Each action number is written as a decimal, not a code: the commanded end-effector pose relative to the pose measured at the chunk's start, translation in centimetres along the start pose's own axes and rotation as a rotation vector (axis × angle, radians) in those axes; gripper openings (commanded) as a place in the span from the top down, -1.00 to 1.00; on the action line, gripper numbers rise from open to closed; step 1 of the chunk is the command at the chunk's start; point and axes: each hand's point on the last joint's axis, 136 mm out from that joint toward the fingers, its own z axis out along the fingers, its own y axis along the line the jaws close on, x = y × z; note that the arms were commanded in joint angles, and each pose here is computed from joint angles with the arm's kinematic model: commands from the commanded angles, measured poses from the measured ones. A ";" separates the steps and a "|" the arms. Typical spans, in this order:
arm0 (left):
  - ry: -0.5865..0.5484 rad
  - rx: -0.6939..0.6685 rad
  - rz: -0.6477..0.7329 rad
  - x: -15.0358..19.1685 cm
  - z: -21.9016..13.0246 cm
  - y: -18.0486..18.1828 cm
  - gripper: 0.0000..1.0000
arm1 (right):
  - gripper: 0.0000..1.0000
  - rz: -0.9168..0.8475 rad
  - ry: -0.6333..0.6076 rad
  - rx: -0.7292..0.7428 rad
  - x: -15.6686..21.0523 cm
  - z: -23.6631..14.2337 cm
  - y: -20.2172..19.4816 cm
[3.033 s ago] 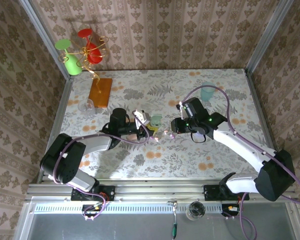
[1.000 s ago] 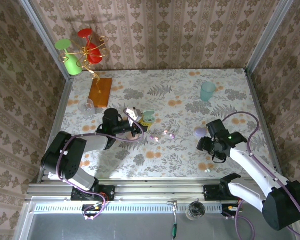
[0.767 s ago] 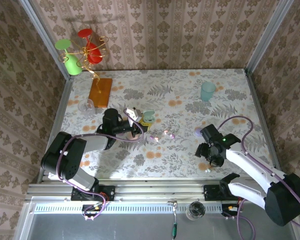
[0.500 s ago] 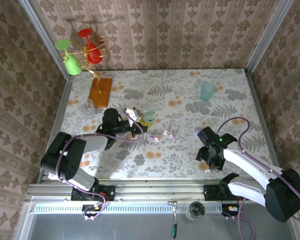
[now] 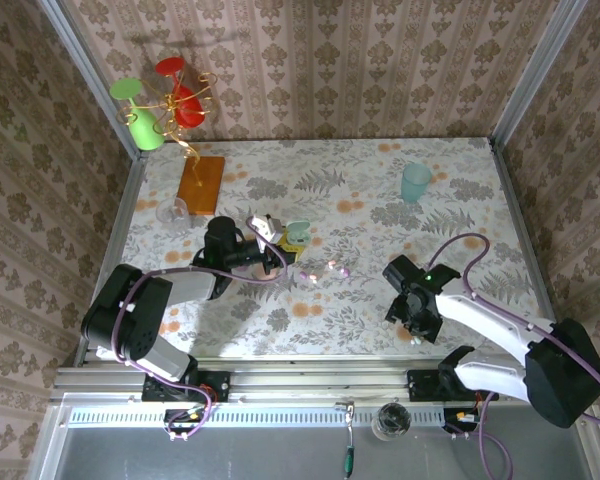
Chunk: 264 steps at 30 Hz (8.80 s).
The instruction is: Insert the wireless bluetooth earbuds into the charging case
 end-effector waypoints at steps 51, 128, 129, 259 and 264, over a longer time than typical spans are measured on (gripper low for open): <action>-0.088 0.012 0.009 -2.3 -1.3 1.0 0.31 | 0.30 0.218 -0.236 0.148 -0.3 4.1 -1.3; -0.112 -0.148 0.031 -3.4 -4.6 5.1 0.32 | -0.40 -0.092 -0.024 -0.158 -1.9 2.6 9.3; -0.113 -0.149 0.028 -3.3 -4.6 5.1 0.32 | -0.40 -0.089 -0.014 -0.157 -1.8 2.7 9.4; -0.060 0.051 0.098 -4.2 -1.3 -0.8 0.34 | 0.65 -0.848 -0.370 -0.271 -3.3 -9.0 17.7; -0.055 0.159 0.088 -4.3 -0.1 -3.3 0.34 | 0.67 -0.820 -0.374 -0.598 -2.7 -14.0 19.7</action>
